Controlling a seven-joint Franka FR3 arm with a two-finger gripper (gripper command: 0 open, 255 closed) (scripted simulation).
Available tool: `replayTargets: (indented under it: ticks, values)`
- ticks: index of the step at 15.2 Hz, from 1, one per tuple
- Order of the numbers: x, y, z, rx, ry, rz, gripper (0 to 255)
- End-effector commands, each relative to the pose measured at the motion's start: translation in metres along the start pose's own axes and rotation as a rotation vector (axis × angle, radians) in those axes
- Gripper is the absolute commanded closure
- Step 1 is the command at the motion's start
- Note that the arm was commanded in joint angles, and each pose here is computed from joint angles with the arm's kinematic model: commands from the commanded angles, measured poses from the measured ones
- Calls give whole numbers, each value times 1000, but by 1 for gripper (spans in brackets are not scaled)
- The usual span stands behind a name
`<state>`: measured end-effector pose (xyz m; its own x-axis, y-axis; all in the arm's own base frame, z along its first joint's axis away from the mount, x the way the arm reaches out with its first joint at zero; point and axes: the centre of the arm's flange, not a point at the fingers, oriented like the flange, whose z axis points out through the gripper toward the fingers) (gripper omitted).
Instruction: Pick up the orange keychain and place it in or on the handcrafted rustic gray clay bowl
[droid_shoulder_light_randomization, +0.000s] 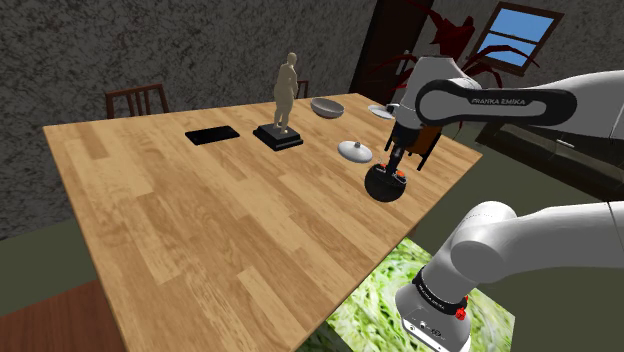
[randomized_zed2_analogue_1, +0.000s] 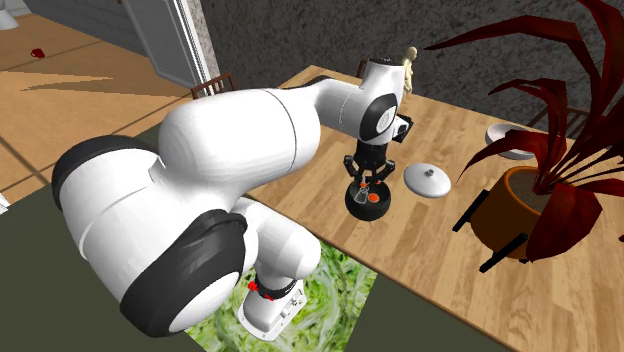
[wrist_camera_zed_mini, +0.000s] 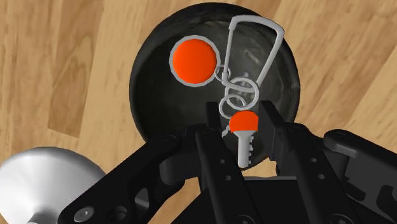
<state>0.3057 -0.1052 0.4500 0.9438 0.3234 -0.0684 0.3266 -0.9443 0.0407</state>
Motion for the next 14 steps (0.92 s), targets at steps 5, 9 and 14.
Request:
replayTargets:
  ticks: [5, 9, 14]
  values:
    - [0, 0, 12, 0, 1, 0, 255]
    - [0, 0, 12, 0, 1, 0, 0]
    - [0, 0, 12, 0, 1, 0, 0]
